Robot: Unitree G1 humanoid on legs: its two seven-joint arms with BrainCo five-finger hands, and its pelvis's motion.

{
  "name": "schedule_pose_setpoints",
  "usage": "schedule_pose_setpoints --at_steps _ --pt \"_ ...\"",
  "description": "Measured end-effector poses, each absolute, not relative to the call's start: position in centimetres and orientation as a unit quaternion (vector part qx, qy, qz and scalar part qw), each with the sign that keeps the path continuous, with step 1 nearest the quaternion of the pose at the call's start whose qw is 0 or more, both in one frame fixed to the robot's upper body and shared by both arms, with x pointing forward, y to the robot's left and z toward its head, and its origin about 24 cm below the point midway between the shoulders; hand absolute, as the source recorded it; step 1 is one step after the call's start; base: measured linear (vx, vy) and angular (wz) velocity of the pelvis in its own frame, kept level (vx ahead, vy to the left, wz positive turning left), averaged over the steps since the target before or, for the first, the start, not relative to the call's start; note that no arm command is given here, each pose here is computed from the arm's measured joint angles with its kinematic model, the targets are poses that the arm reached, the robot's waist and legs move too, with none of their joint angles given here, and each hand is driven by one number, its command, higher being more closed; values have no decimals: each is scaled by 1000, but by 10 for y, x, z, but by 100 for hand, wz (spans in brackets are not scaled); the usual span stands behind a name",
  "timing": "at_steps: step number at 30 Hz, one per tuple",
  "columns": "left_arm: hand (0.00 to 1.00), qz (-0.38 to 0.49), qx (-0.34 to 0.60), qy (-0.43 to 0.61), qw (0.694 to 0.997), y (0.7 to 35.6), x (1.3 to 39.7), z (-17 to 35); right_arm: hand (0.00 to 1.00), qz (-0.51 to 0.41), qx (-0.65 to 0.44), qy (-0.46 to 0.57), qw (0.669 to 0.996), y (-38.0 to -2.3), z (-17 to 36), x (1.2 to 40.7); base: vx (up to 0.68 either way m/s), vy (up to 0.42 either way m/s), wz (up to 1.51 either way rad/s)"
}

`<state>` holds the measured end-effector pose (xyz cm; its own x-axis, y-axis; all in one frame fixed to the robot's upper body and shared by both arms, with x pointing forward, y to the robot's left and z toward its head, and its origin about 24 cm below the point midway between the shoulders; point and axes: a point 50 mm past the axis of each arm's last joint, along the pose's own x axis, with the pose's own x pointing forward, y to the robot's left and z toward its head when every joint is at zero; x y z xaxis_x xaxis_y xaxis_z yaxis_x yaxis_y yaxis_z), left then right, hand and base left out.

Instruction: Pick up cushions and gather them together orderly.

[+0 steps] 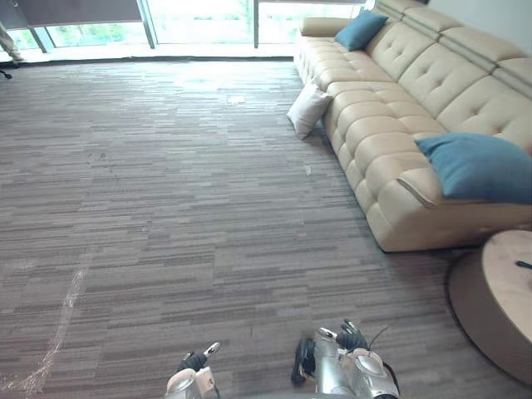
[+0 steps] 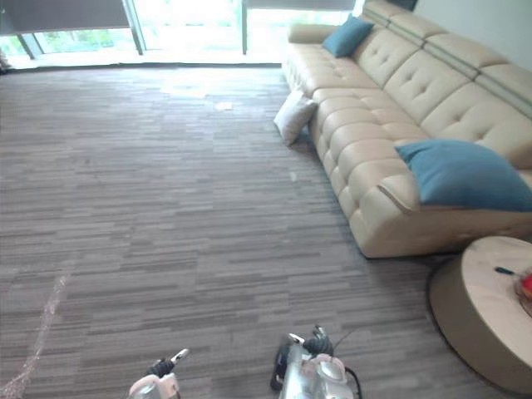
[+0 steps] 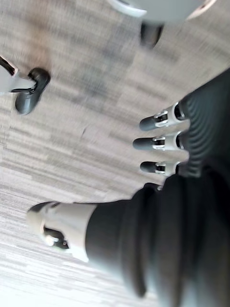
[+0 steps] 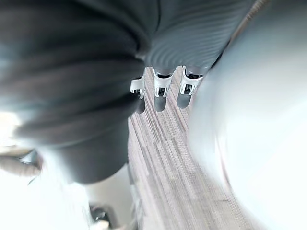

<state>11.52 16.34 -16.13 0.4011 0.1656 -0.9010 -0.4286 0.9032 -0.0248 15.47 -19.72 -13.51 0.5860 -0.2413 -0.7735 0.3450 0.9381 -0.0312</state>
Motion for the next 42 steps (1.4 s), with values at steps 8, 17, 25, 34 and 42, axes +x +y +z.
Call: schedule_pose_setpoints --at_steps 8,17,25,34,42 --pt "0 199 -119 469 852 184 132 -150 0 -140 70 453 878 -175 -142 153 567 -101 4" --pt "0 260 -127 469 834 211 117 -151 0 -119 84 489 860 -149 -152 140 623 228 -30" --pt "0 222 -103 509 825 201 111 -158 0 -137 64 442 884 -171 -141 146 615 146 10" --pt "0 149 -107 525 831 159 117 -161 0 -175 33 444 878 -211 -138 145 729 -179 45" --pt "0 186 -105 463 860 184 141 -147 0 -135 49 460 876 -175 -143 151 629 -26 -16"
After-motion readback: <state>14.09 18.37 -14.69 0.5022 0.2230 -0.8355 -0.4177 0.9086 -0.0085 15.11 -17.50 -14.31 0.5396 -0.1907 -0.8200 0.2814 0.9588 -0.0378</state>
